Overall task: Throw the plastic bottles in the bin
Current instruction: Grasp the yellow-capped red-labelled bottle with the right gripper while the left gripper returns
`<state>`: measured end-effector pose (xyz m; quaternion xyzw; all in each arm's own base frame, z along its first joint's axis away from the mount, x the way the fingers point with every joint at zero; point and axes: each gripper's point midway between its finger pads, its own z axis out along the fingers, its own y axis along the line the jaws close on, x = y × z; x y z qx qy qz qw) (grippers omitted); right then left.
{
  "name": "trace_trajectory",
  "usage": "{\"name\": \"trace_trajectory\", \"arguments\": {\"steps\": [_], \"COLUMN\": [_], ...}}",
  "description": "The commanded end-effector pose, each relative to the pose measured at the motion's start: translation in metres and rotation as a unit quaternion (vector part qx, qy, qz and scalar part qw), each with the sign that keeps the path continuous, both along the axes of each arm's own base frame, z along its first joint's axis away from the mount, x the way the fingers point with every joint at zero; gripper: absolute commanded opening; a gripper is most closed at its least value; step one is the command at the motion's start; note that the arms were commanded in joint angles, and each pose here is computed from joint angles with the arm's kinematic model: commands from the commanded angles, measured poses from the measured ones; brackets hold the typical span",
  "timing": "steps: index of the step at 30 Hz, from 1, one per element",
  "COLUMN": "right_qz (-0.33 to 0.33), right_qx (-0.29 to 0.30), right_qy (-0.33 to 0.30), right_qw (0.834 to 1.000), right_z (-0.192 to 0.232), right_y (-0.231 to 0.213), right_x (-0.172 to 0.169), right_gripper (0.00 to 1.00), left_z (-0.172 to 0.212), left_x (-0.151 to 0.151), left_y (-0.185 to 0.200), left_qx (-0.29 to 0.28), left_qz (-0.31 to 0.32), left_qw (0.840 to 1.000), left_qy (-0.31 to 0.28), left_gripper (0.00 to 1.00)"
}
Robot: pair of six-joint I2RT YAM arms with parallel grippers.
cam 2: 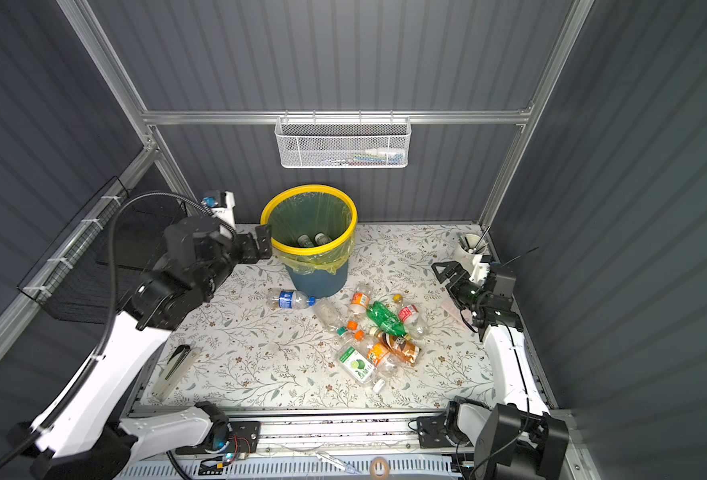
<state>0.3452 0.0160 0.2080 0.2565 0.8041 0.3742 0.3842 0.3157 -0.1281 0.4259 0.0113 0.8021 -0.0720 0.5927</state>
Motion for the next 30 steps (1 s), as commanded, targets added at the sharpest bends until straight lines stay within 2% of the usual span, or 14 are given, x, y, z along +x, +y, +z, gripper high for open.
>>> {"name": "trace_trajectory", "arguments": {"steps": [1, 5, 10, 16, 20, 30], "right_qz": [0.01, 0.06, 0.125, 0.155, 0.176, 0.2], "right_qx": [-0.051, -0.112, -0.174, -0.22, -0.255, -0.302], "right_qy": [0.041, 0.102, 0.178, 0.2, 0.227, 0.269], "right_qw": [0.998, 0.987, 0.96, 0.942, 0.923, 0.892], "right_z": [-0.025, -0.058, -0.1, -0.121, -0.135, -0.162], "right_y": [0.001, 0.017, 0.042, 0.052, 0.054, 0.054], "right_x": [-0.008, -0.014, -0.032, -0.04, -0.042, -0.04], "right_gripper": [0.99, 0.98, 0.96, 0.95, 0.94, 0.86], "left_z": [-0.055, -0.1, -0.143, -0.185, -0.207, -0.235], "left_x": [0.006, -0.003, -0.013, -0.011, -0.01, -0.025], "left_y": [0.011, 0.031, 0.047, 0.07, 0.074, 0.074], "left_qx": [0.015, 0.019, -0.011, -0.055, -0.074, -0.075], "left_qz": [0.05, 0.104, 0.14, 0.155, 0.159, 0.159], "left_qw": [0.997, 0.989, 0.981, 0.968, 0.961, 0.952], "left_qy": [0.055, 0.1, 0.134, 0.191, 0.215, 0.251], "left_gripper": [0.99, 1.0, 0.99, 1.0, 0.99, 0.99]}}
